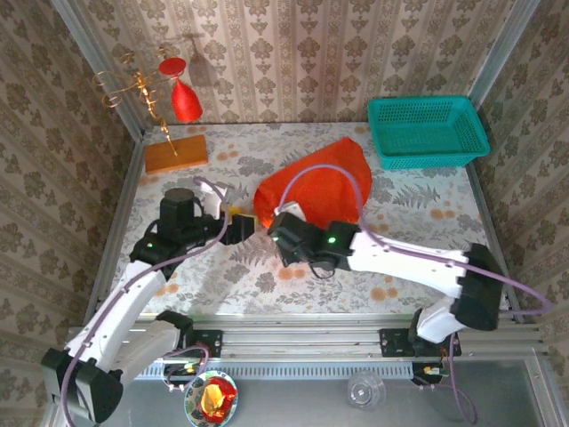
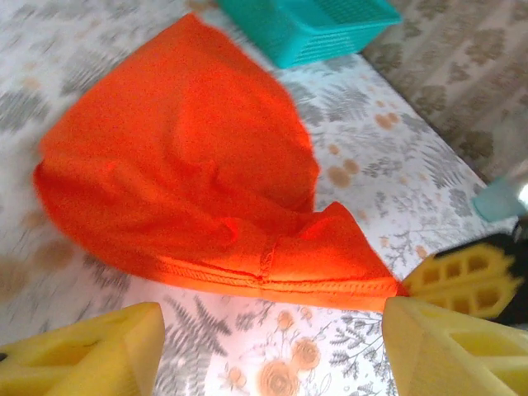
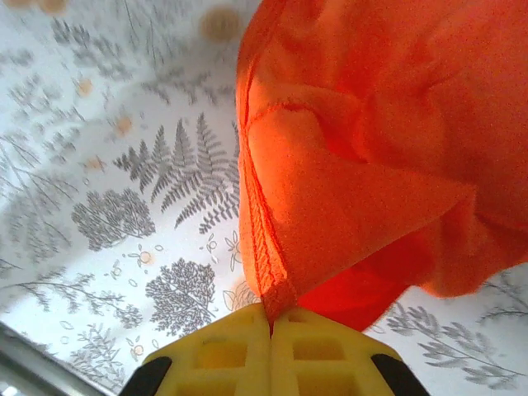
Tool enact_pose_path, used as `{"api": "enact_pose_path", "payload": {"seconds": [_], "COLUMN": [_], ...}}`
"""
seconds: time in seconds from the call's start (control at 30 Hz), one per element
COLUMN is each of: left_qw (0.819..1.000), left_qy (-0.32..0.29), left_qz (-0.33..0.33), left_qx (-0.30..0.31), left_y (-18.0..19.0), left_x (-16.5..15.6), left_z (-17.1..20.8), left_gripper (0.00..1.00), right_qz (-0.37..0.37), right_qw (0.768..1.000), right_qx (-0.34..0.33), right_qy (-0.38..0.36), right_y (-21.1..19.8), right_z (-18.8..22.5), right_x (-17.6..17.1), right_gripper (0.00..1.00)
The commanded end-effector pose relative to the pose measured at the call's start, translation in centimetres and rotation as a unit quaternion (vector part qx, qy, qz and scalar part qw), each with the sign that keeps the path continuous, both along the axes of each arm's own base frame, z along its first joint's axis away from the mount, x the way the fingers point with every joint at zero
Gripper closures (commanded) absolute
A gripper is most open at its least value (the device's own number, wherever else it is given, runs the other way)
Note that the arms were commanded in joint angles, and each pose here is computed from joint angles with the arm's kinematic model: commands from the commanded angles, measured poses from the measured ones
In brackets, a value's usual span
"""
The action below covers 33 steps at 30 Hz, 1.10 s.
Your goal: Fold the inside-out t-shirt
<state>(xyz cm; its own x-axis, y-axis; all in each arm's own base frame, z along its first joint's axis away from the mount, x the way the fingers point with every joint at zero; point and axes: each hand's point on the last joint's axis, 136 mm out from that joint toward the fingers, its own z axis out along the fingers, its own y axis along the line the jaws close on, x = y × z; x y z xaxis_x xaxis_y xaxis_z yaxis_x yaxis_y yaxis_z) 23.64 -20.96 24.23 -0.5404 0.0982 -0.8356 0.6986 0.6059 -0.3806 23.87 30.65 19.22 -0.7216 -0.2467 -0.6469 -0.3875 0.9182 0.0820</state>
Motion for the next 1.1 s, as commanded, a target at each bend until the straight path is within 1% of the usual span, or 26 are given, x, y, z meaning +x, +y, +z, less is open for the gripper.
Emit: {"api": "enact_pose_path", "payload": {"seconds": [0.0, 0.13, 0.23, 0.37, 0.43, 0.63, 0.7, 0.83, 0.93, 1.07], "left_qw": [0.99, 0.976, 0.96, 0.941, 0.937, 0.936, 0.936, 0.938, 0.942, 0.952], "left_qy": [-0.112, -0.16, -0.199, -0.24, -0.25, -0.247, -0.248, -0.245, -0.227, -0.191], "left_qz": [-0.078, -0.15, -0.195, -0.215, -0.212, -0.199, -0.182, -0.136, -0.12, -0.101], "left_qx": [-0.017, 0.007, 0.042, 0.1, 0.119, 0.155, 0.173, 0.203, 0.215, 0.215], "left_y": [-3.5, -7.3, -10.0, -12.6, -13.4, -15.0, -15.0, -14.5, -14.2, -13.5], "left_x": [-0.4, -1.1, -1.5, -0.9, -0.2, 1.7, 2.7, 4.8, 5.9, 7.1], "left_z": [3.8, 4.5, 3.8, 2.1, 1.2, -1.7, -2.9, -5.1, -6.9, -9.1], "left_gripper": [0.29, 0.29, 0.24, 0.18, 0.17, 0.17, 0.14, 0.14, 0.18, 0.27], "right_qz": [-0.023, -0.038, -0.048, -0.057, -0.058, -0.055, -0.053, -0.056, -0.058, -0.071], "right_qw": [1.0, 0.997, 0.993, 0.989, 0.988, 0.986, 0.985, 0.984, 0.983, 0.98], "right_qx": [0.008, 0.07, 0.105, 0.129, 0.136, 0.148, 0.152, 0.155, 0.158, 0.151], "right_qy": [-0.007, -0.023, -0.034, -0.047, -0.052, -0.054, -0.056, -0.063, -0.08, -0.108], "right_y": [-3.8, -6.3, -8.0, -9.7, -10.1, -10.0, -9.9, -10.0, -10.4, -11.9], "right_z": [1.8, 5.5, 7.7, 9.8, 10.5, 11.6, 11.9, 13.0, 14.5, 16.6], "right_x": [0.0, 0.4, 0.9, 1.1, 1.2, 1.3, 1.4, 1.6, 1.6, 1.7], "right_gripper": [1.0, 1.0, 1.0, 1.0, 1.0, 1.0, 1.0, 1.0, 1.0, 1.0]}}
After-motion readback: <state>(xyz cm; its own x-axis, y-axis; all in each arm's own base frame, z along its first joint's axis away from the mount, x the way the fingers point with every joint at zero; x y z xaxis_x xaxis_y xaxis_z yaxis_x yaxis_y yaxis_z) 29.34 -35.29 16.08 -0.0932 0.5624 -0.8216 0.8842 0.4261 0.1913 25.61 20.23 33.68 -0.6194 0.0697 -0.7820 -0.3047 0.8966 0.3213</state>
